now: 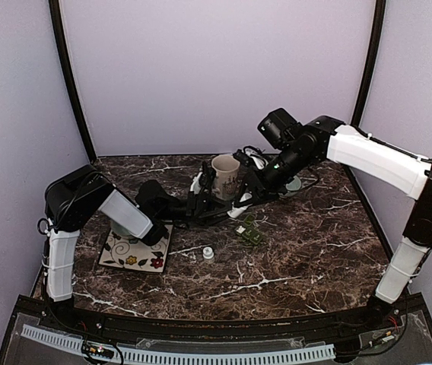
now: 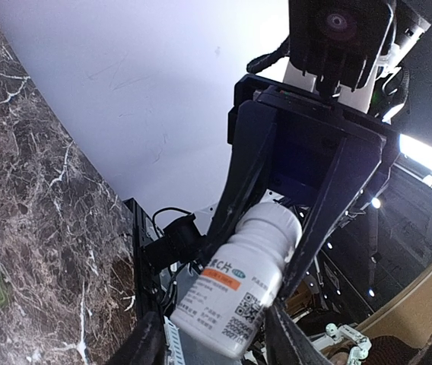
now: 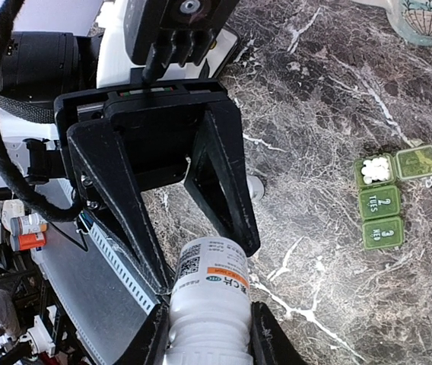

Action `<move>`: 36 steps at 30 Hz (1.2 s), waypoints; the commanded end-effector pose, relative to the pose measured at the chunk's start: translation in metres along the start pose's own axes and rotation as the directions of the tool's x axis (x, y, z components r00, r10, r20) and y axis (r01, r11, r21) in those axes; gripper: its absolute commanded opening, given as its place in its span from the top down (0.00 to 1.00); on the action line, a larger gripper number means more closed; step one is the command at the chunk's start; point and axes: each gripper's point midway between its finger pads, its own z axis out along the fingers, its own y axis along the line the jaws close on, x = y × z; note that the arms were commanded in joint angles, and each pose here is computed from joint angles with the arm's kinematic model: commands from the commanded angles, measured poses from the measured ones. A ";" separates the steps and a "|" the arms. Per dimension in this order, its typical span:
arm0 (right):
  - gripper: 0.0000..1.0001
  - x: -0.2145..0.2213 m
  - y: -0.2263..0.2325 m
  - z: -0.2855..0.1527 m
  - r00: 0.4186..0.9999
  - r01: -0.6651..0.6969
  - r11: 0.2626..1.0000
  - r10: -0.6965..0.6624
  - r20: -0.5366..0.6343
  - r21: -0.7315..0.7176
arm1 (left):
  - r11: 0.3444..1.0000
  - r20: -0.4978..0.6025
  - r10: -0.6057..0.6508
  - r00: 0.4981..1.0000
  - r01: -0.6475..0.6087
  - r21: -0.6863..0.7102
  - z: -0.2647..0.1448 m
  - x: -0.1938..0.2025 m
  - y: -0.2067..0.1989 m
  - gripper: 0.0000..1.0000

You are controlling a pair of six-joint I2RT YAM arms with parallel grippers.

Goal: Sort the pills into containers
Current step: Pick up the pill bottle.

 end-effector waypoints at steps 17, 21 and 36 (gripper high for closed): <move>1.00 -0.012 0.021 -0.008 0.998 0.022 0.990 -0.013 0.068 -0.137 | 0.991 -0.005 0.085 0.996 -0.084 0.108 0.004 -0.011 -0.041 0.54; 1.00 -0.016 0.025 -0.013 0.996 0.030 0.986 -0.016 0.088 -0.162 | 0.989 0.002 0.090 0.996 -0.090 0.118 0.004 -0.015 -0.050 0.54; 1.00 -0.034 0.036 -0.032 0.987 0.072 0.969 -0.034 0.160 -0.237 | 0.985 0.013 0.155 0.988 -0.156 0.067 0.011 -0.033 -0.079 0.56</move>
